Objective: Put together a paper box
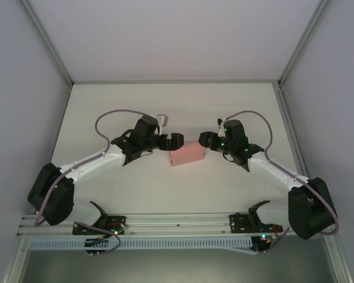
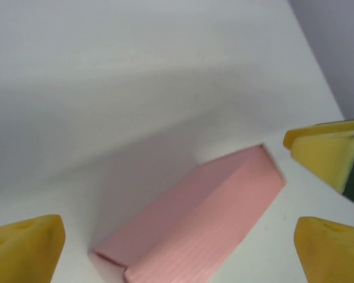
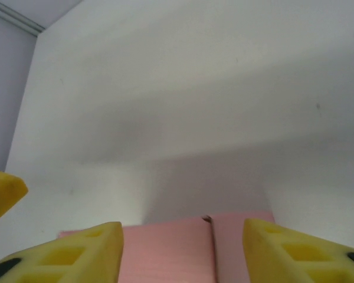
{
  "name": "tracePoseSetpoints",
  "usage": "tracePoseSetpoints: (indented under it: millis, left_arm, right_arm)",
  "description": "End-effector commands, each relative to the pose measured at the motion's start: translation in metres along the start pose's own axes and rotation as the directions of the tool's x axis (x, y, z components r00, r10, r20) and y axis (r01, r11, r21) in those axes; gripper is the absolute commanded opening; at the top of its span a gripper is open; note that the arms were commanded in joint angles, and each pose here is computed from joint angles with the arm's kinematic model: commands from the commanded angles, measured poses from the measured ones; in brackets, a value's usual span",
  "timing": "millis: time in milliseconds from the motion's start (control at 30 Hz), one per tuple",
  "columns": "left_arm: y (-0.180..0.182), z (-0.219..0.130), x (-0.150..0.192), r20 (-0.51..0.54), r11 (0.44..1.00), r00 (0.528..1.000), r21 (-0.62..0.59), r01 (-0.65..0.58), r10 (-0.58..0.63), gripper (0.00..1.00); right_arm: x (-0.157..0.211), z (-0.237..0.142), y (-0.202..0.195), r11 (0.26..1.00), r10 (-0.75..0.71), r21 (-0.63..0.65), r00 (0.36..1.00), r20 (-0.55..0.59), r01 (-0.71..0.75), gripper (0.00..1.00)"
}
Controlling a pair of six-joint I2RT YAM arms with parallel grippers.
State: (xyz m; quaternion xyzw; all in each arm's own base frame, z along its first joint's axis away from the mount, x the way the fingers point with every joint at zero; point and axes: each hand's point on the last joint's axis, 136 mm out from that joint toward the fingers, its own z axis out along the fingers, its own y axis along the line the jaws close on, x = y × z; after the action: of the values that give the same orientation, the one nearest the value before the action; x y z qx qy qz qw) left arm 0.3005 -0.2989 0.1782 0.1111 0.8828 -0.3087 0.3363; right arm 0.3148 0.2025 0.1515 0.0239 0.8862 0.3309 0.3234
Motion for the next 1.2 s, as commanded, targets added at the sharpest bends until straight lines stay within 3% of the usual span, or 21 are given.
tracePoseSetpoints:
  millis: [0, 33, 67, 133, 200, 267, 333, 467, 600, 667, 733, 1000, 1100, 1133, 1167]
  left_arm:
    - [0.020, -0.017, -0.024, 0.026, 0.984, 0.997, -0.167, -0.062, 0.068, 1.00]
    - [0.031, -0.024, -0.030, 0.038, 0.971, 0.997, -0.234, -0.049, 0.060, 1.00]
    - [0.043, -0.030, -0.033, 0.048, 0.956, 0.998, -0.290, -0.031, 0.047, 1.00]
    - [0.070, -0.043, -0.037, 0.065, 0.917, 0.998, -0.398, 0.020, 0.007, 1.00]
    - [0.094, -0.054, -0.036, 0.065, 0.880, 0.997, -0.470, 0.065, -0.039, 1.00]
    - [0.106, -0.061, -0.035, 0.072, 0.866, 0.996, -0.493, 0.086, -0.058, 1.00]
    - [0.113, -0.067, -0.035, 0.085, 0.862, 0.995, -0.499, 0.093, -0.059, 1.00]
    - [0.118, -0.077, -0.034, 0.100, 0.852, 0.993, -0.514, 0.101, -0.058, 1.00]
    - [0.121, -0.082, -0.033, 0.105, 0.849, 0.993, -0.518, 0.104, -0.058, 1.00]
    - [0.122, -0.083, -0.033, 0.103, 0.847, 0.993, -0.521, 0.103, -0.058, 1.00]
    - [0.122, -0.083, -0.033, 0.098, 0.847, 0.994, -0.523, 0.097, -0.053, 1.00]
    - [0.122, -0.084, -0.032, 0.106, 0.850, 0.993, -0.518, 0.098, -0.050, 1.00]
    - [0.123, -0.084, -0.031, 0.101, 0.849, 0.994, -0.520, 0.095, -0.049, 1.00]
    - [0.124, -0.084, -0.031, 0.101, 0.848, 0.994, -0.522, 0.095, -0.050, 1.00]
    - [0.123, -0.084, -0.030, 0.101, 0.848, 0.994, -0.521, 0.095, -0.050, 1.00]
  right_arm:
    - [-0.027, -0.010, 0.013, 0.993, -0.113, 0.044, 0.993, 0.029, 0.112, 0.69]
    - [-0.035, -0.013, 0.020, 0.983, -0.183, 0.038, 0.982, 0.037, 0.181, 0.88]
    - [-0.038, -0.014, 0.029, 0.960, -0.281, 0.007, 0.959, 0.029, 0.281, 1.00]
    - [-0.029, -0.016, 0.049, 0.861, -0.503, -0.100, 0.864, -0.019, 0.499, 1.00]
    - [0.009, -0.028, 0.069, 0.624, -0.761, -0.344, 0.646, -0.062, 0.702, 1.00]
    - [0.029, -0.036, 0.068, 0.413, -0.895, -0.440, 0.445, -0.035, 0.797, 1.00]
    - [0.038, -0.039, 0.064, 0.243, -0.961, -0.476, 0.276, -0.001, 0.845, 1.00]
    - [0.058, -0.038, 0.059, 0.033, -0.999, -0.534, 0.010, -0.047, 0.845, 1.00]
    - [0.063, -0.009, 0.037, -0.051, -0.956, -0.477, -0.181, -0.232, 0.877, 1.00]
    - [0.059, 0.003, 0.026, -0.079, -0.922, -0.459, -0.241, -0.305, 0.885, 1.00]
    - [0.053, 0.014, 0.020, -0.090, -0.906, -0.436, -0.255, -0.338, 0.895, 1.00]
    - [0.074, 0.055, 0.014, -0.114, -0.910, -0.516, -0.298, -0.289, 0.849, 0.91]
    - [0.077, 0.069, 0.019, -0.110, -0.920, -0.514, -0.283, -0.270, 0.850, 0.76]
    - [0.075, 0.072, 0.020, -0.107, -0.920, -0.507, -0.278, -0.276, 0.856, 0.68]
    - [0.073, 0.074, 0.020, -0.108, -0.917, -0.493, -0.278, -0.286, 0.863, 0.55]
